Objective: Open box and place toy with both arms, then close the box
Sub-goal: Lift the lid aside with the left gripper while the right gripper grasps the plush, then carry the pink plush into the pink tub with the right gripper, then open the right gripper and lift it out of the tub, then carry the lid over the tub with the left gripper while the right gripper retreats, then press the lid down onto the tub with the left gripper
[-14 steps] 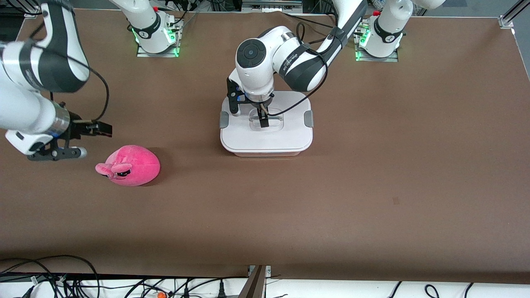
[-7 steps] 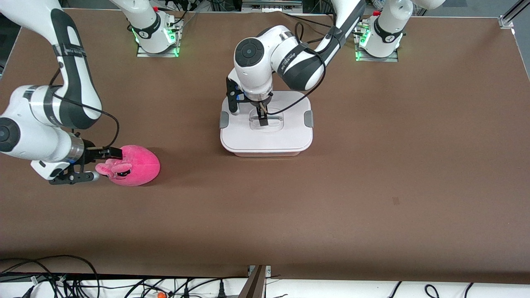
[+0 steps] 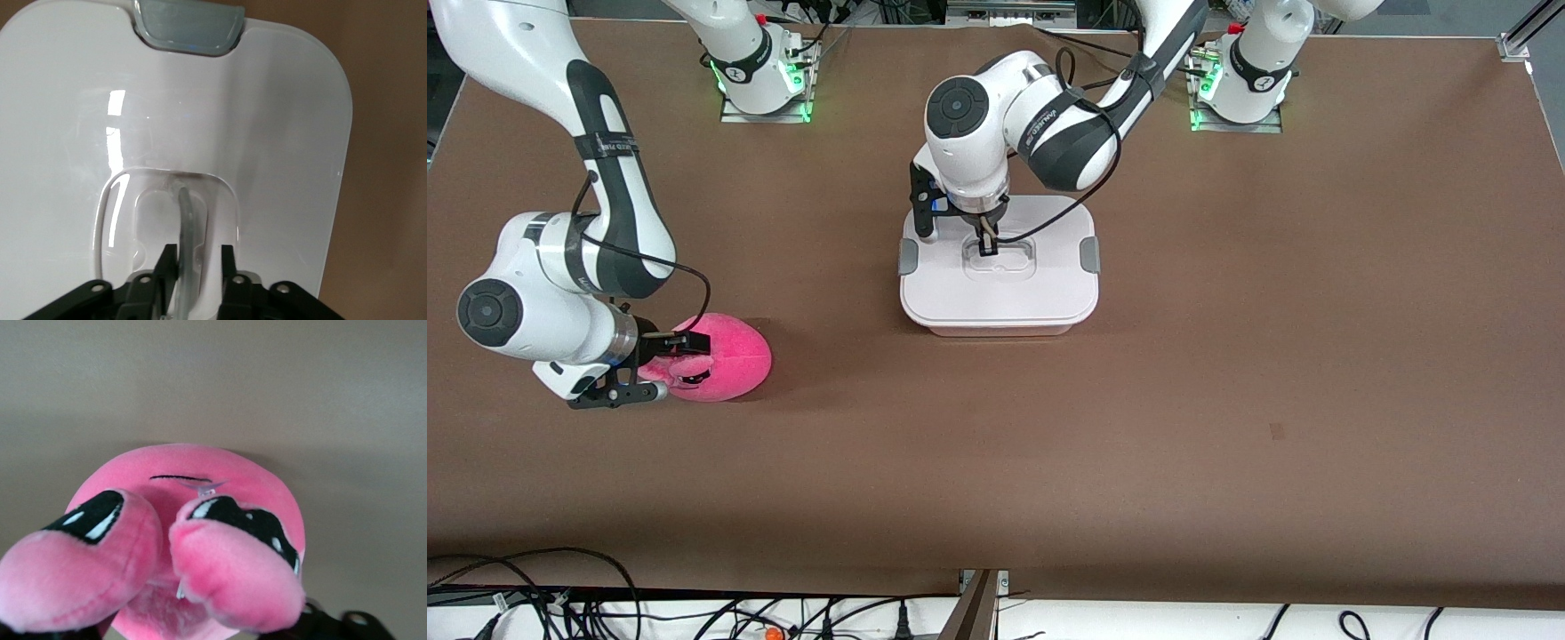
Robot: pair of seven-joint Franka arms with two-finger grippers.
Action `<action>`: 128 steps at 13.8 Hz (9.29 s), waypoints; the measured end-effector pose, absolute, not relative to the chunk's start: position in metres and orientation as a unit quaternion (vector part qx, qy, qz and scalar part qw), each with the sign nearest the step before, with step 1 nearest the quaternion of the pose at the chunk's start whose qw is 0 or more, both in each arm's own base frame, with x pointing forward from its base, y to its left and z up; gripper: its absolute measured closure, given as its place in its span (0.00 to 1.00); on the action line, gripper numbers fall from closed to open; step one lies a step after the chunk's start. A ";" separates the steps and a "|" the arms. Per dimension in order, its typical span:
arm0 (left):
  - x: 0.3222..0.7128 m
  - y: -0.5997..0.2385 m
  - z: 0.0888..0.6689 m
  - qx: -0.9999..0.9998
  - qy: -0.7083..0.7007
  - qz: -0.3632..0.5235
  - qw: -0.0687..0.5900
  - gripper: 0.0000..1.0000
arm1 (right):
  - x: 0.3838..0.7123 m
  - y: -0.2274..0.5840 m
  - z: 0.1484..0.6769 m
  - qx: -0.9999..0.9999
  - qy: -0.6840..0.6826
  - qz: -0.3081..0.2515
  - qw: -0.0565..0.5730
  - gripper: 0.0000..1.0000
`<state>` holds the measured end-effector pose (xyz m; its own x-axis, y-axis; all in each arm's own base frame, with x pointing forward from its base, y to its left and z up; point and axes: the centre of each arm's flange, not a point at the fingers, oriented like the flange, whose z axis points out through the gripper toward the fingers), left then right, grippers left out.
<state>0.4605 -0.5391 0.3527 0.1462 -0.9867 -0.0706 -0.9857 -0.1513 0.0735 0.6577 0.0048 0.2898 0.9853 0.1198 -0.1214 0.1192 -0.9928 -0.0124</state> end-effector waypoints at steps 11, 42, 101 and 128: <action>0.482 -0.525 0.370 0.752 -0.658 -0.034 -0.001 0.93 | 0.659 0.004 0.339 -0.992 -0.096 0.079 0.010 0.90; 0.624 0.027 0.508 0.765 -0.621 -0.158 0.063 0.93 | 0.511 0.443 0.487 -0.771 -0.623 0.125 -0.043 0.91; 0.582 -0.343 0.453 0.746 -0.659 -0.089 0.043 0.93 | 0.567 0.119 0.580 -0.977 -0.205 0.047 0.023 0.00; 0.479 -0.539 0.351 0.732 -0.680 -0.042 -0.007 0.93 | 0.552 0.029 0.624 -0.991 -0.132 0.019 -0.017 0.00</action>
